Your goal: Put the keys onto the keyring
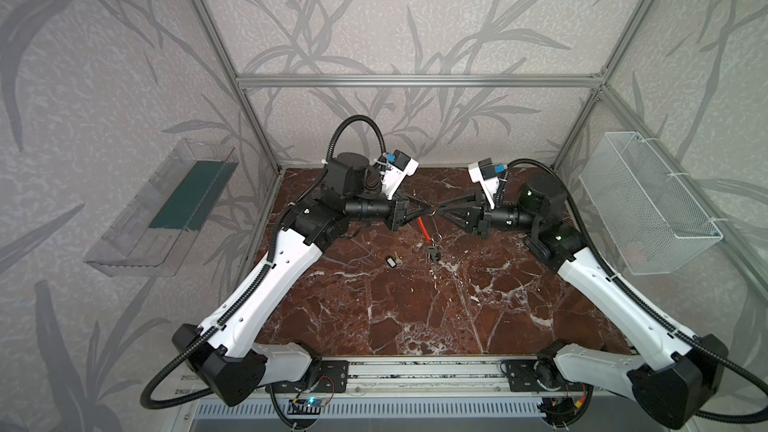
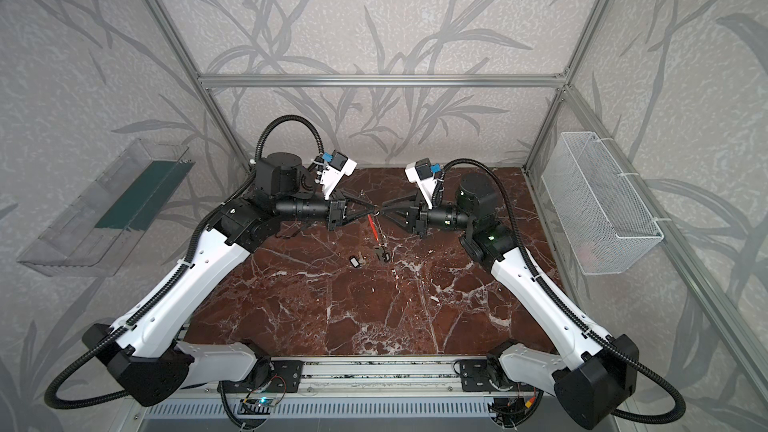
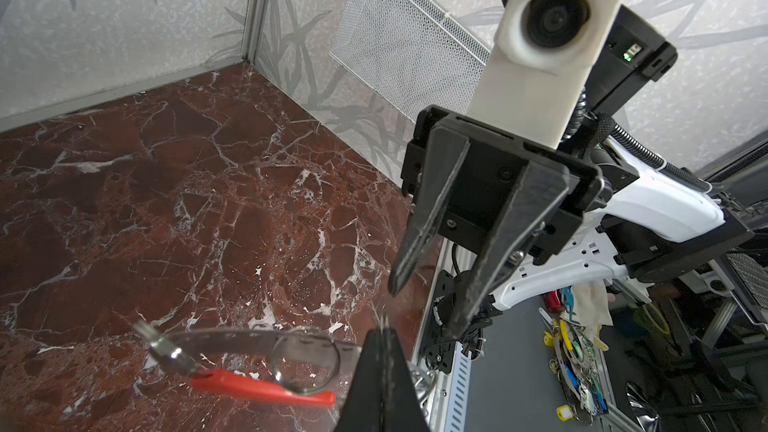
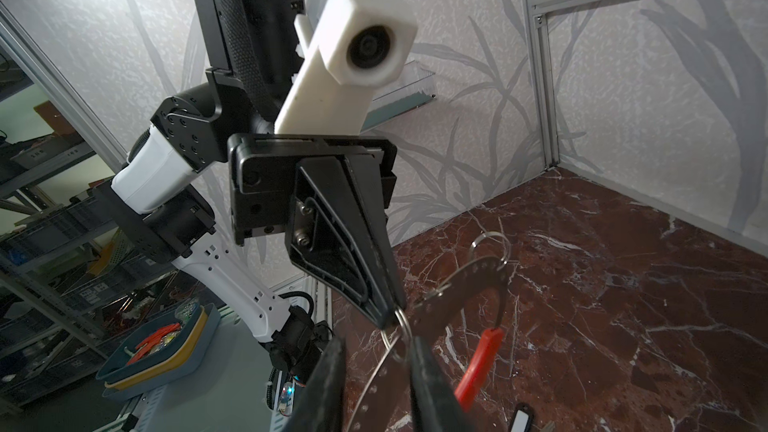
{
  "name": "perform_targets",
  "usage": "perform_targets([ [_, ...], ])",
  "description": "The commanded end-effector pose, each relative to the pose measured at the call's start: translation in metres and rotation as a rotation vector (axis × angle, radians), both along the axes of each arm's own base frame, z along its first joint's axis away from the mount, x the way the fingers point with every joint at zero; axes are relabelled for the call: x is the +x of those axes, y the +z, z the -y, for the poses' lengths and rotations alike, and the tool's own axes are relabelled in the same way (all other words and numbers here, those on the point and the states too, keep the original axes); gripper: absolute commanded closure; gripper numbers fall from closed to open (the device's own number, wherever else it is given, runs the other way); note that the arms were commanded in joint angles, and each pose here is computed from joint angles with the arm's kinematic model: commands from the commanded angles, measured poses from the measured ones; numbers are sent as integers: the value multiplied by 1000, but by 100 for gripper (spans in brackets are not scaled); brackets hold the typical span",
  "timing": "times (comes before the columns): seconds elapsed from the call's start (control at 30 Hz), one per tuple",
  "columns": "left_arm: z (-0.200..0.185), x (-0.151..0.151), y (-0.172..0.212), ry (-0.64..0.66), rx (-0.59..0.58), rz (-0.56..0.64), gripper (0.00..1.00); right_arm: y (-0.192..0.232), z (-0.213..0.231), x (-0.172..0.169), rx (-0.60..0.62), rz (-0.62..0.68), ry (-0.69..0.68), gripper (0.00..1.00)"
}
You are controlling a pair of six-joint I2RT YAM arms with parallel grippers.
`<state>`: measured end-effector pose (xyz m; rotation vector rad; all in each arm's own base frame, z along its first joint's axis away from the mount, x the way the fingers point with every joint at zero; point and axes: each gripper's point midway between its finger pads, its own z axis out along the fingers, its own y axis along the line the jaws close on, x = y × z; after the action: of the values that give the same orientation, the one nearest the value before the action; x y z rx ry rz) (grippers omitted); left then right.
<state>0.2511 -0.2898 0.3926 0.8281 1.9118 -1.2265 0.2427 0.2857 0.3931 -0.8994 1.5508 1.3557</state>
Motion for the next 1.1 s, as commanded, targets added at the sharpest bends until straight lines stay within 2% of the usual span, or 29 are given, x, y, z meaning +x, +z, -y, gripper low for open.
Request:
perform_targets([
  [0.0,-3,-11,20,-32,-28,54,100,2,-4,-4,-18,16,18,73],
  [0.3,-1,-15,21,-48,-38,53,100,-1,-5,2,-27,7,-12,78],
  [0.63,3,-16,18,-67,-41,41,100,2,-10,-2,-4,16,13,84],
  [0.77,4,-18,17,-78,-42,37,100,4,-12,-3,13,16,27,90],
  [0.87,5,-18,17,-80,-41,35,100,4,-13,-4,20,19,33,100],
  [1.0,5,-16,20,-64,-61,41,100,3,-13,-3,37,4,33,100],
  [1.03,4,-15,22,-51,-70,46,99,3,-13,-2,46,3,24,100],
  [1.07,3,-11,23,-28,-77,47,88,3,-13,0,56,-1,14,100],
])
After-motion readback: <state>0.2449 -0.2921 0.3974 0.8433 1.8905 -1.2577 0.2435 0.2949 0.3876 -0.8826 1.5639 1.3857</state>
